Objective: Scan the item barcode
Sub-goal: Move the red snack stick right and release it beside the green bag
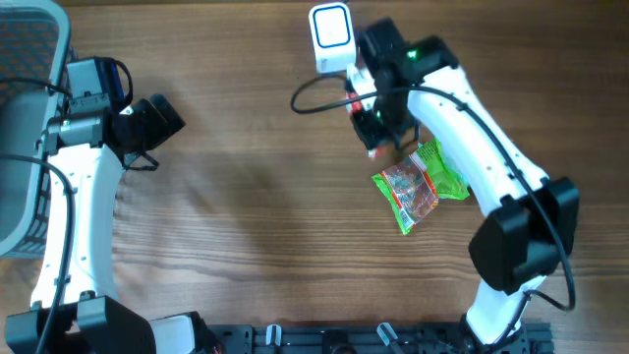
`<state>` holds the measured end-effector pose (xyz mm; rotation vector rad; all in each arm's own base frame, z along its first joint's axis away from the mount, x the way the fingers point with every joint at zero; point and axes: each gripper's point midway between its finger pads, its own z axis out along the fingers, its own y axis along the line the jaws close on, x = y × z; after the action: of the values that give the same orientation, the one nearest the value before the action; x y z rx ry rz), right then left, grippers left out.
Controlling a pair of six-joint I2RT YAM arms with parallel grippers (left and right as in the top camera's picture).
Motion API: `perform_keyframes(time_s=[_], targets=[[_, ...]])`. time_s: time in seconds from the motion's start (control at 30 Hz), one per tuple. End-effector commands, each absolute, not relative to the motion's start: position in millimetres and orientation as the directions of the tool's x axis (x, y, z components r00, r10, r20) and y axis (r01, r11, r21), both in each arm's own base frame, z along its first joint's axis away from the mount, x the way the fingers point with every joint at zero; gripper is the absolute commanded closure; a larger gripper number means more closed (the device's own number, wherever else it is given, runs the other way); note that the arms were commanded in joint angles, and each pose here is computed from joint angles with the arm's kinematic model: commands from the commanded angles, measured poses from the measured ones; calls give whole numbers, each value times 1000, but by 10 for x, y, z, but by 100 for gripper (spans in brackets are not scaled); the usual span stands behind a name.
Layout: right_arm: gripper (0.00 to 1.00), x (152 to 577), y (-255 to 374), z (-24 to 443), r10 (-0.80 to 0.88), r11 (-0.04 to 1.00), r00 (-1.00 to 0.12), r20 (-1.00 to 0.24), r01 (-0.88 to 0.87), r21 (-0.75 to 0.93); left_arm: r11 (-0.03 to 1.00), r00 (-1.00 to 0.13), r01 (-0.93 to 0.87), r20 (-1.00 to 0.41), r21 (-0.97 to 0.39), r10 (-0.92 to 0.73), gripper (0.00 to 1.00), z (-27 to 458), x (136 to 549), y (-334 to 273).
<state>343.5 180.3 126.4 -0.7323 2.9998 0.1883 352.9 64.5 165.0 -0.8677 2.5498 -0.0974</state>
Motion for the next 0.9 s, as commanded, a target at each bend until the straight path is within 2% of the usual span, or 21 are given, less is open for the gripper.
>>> perform_keyframes(time_s=[0.0,0.1,0.27,0.3,0.33,0.37,0.4,0.43,0.47,0.53,0.6,0.67,0.87], targets=[[96,3163,1822,884,-400,905,-916,37,-388,172,804,-702,-557,-398,-210,-590,0,1694,3544,656],[96,3074,1776,686,-398,908,-915,66,-383,171,804,-702,-557,-398,-210,-590,0,1694,3544,656],[95,3090,1765,660,-397,909,-916,61,-383,162,804,-702,-557,-398,-210,-591,0,1694,3544,657],[90,3096,1748,657,-391,913,-918,62,-379,151,804,-702,-557,-398,-210,-590,0,1694,3544,656],[79,3094,1749,658,-391,913,-918,62,-378,152,804,-702,-557,-398,-210,-591,0,1694,3544,657],[74,3085,1745,658,-391,913,-918,67,-378,152,804,-702,-557,-398,-210,-590,0,1694,3544,656],[39,3061,1735,660,-391,914,-917,77,-377,152,804,-702,-557,-398,-210,-590,0,1694,3544,656],[25,3034,1722,662,-391,914,-916,89,-376,151,804,-702,-557,-398,-210,-591,0,1694,3544,657],[2,3031,1720,667,-391,914,-916,90,-376,150,804,-702,-557,-398,-210,-590,0,1694,3544,656],[0,3084,1746,756,-392,912,-919,47,-381,153,804,-702,-557,-398,-210,-590,0,1694,3544,656],[0,3221,1800,1028,-371,912,-926,-69,-377,161,804,-702,-557,-398,-210,-590,0,1694,3544,656],[0,3268,1795,1186,-361,911,-924,-127,-379,164,804,-702,-557,-398,-210,-590,0,1694,3544,656],[0,3353,1770,1348,-347,911,-917,-198,-380,162,804,-702,-557,-398,-210,-590,0,1694,3544,656]])
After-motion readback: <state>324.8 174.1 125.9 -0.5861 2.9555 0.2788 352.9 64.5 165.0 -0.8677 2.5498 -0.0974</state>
